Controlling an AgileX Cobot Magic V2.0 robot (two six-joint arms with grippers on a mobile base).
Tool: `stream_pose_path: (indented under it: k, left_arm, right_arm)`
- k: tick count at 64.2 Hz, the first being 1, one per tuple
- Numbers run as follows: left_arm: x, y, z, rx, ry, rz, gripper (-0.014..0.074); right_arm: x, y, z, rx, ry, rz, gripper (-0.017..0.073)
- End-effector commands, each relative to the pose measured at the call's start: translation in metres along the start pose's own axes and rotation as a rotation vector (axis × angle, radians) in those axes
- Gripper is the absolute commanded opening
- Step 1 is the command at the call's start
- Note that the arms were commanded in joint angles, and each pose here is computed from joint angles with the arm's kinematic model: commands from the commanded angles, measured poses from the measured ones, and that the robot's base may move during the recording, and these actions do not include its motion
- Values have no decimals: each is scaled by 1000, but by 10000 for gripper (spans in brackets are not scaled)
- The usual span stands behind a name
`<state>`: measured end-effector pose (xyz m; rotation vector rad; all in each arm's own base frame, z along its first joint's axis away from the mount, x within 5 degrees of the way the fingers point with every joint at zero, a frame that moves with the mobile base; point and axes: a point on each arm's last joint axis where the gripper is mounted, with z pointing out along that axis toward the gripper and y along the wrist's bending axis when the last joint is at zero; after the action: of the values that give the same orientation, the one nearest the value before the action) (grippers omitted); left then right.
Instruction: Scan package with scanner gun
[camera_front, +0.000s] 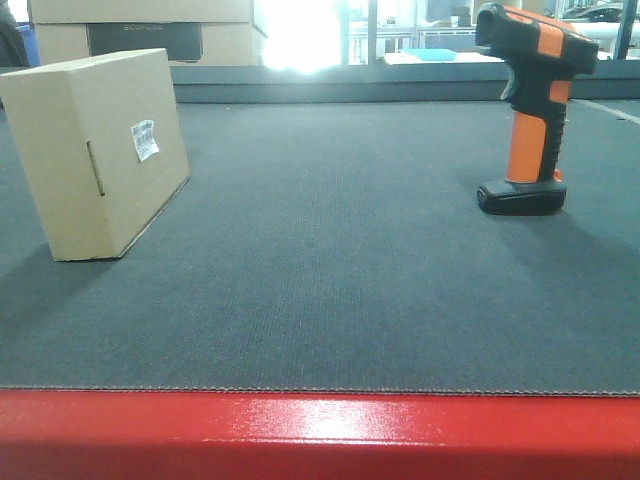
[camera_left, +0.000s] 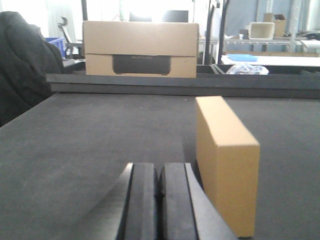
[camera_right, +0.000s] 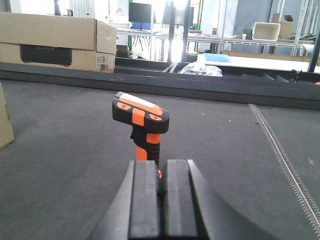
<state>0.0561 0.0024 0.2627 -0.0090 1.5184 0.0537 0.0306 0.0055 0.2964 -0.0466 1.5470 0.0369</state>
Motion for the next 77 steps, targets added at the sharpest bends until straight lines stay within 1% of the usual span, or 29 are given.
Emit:
stream_pose_path:
  k: [1, 4, 7, 11, 14, 21, 26, 72, 74, 77]
  left_arm:
    - [19, 0, -4, -6, -58, 2, -111]
    - [32, -1, -5, -6, -60, 2, -111]
    - [45, -1, -3, -4, -33, 2, -111]
    - [45, -2, -3, -2, -85, 2, -111]
    - [50, -2, -3, -1, -27, 2, -111]
    - [50, -2, -3, 0, -29, 2, -111]
    - [48, -2, -3, 1, -52, 2, -111]
    - [48, -2, -3, 1, -52, 2, -111]
    - [48, -2, -3, 1, -52, 2, -111]
    - [48, -2, -3, 1, -52, 2, -111]
  right_arm:
    - [-1, -1, -1, 10, -13, -10, -153]
    - [-1, -1, -1, 10, -13, -10, -153]
    - [-1, -1, -1, 10, -13, -10, -153]
    - [-1, -1, -1, 10, -13, -10, -153]
    - [-1, -1, -1, 10, -15, -10, -153]
    - [-1, -1, -1, 10, -15, -10, -153]
    - [-1, -1, -1, 10, -15, -10, -153]
    - [-1, -1, -1, 10, -15, -10, -153]
    - [-1, 0, -1, 4, -16, 4, -153]
    - [0, 0, 0, 4, -17, 7, -153]
